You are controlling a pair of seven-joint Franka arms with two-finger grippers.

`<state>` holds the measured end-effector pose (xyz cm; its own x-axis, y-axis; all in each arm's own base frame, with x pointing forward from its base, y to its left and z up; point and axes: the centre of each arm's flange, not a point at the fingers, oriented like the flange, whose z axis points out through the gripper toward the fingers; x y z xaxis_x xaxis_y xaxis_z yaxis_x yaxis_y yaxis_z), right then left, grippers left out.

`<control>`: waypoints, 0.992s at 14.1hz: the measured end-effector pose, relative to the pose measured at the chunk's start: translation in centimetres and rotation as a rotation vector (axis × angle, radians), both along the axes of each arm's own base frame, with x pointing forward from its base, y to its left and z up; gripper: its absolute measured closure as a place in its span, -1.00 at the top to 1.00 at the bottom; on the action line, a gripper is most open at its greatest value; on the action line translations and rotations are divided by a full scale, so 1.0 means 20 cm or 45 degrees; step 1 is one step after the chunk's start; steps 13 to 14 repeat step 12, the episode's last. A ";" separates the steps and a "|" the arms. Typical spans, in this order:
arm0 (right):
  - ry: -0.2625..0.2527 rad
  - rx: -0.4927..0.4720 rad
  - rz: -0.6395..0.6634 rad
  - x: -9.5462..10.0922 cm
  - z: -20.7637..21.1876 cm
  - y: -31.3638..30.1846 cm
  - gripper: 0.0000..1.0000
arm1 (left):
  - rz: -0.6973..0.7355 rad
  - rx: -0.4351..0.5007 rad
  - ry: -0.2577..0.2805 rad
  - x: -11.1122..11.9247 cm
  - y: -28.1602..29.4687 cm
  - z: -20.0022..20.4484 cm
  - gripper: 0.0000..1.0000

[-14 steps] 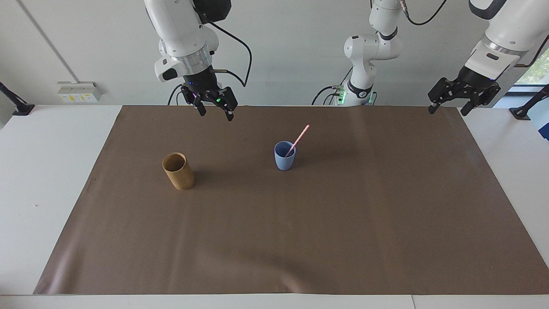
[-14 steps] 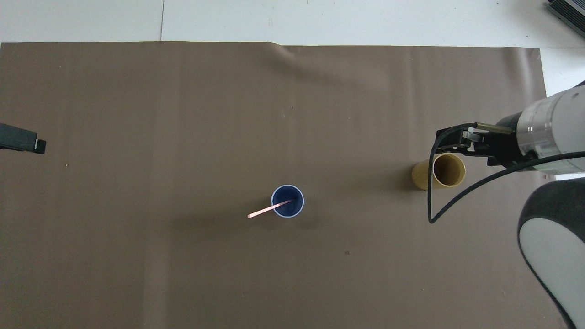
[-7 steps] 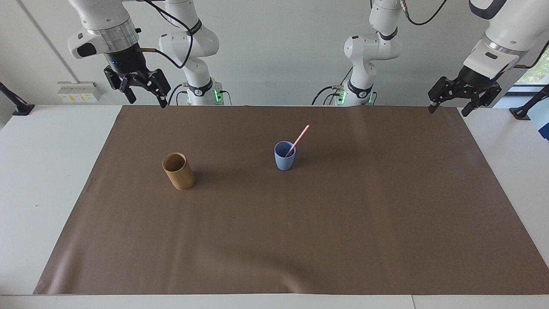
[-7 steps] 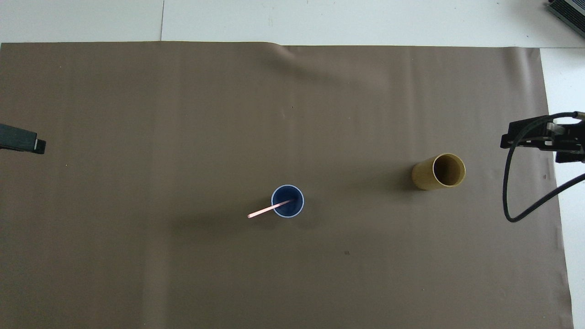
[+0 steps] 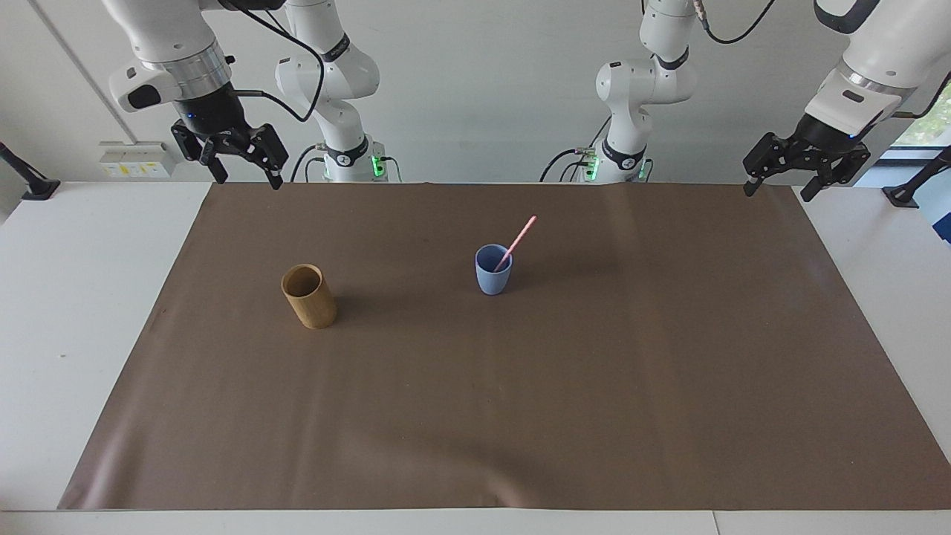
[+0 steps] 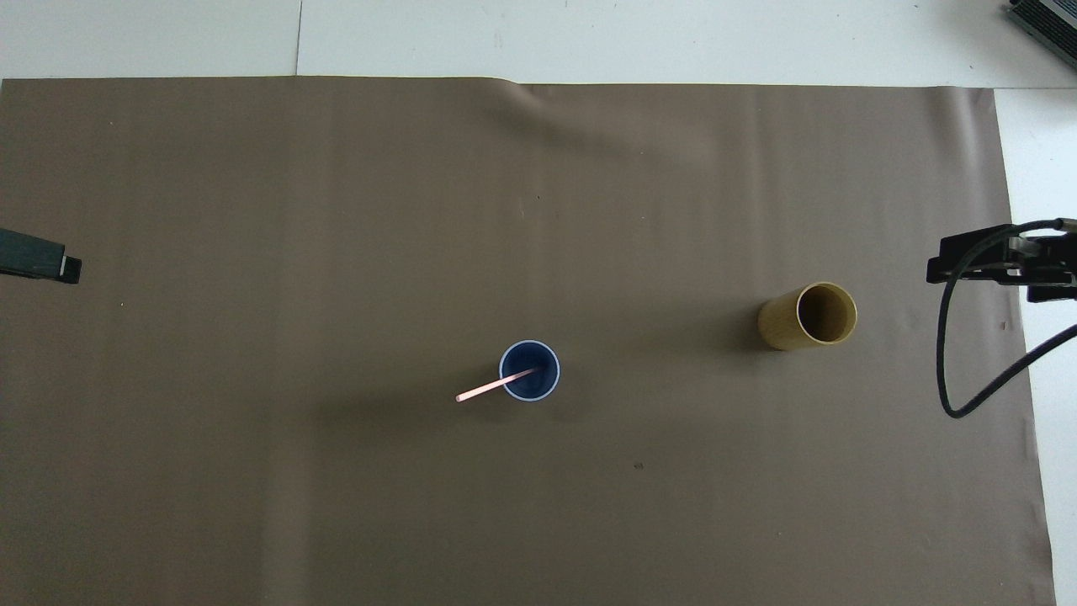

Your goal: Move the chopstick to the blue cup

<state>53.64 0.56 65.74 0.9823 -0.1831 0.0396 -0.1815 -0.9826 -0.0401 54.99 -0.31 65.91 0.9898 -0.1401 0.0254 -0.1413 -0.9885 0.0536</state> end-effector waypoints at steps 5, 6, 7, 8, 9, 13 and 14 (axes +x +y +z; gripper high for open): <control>0.012 -0.068 0.043 0.00 -0.02 -0.01 1.00 | -0.007 0.000 0.000 0.00 0.00 0.00 1.00; 0.025 -0.070 0.047 -0.01 -0.02 -0.01 1.00 | -0.018 0.000 -0.001 0.00 -0.01 0.00 1.00; 0.032 -0.070 0.050 -0.01 -0.02 0.00 1.00 | -0.034 0.001 -0.003 0.00 -0.01 0.00 1.00; 0.035 -0.070 0.060 -0.01 -0.03 0.00 1.00 | -0.059 0.001 -0.005 0.00 -0.01 0.00 1.00; 0.042 -0.070 0.072 -0.01 -0.03 0.00 1.00 | -0.078 0.001 -0.007 0.00 0.00 0.00 1.00; 0.074 -0.070 0.088 -0.03 -0.04 -0.02 1.00 | -0.098 0.002 -0.008 0.00 0.00 0.00 1.00; 0.074 -0.070 0.088 -0.03 -0.04 -0.02 1.00 | -0.098 0.002 -0.008 0.00 0.00 0.00 1.00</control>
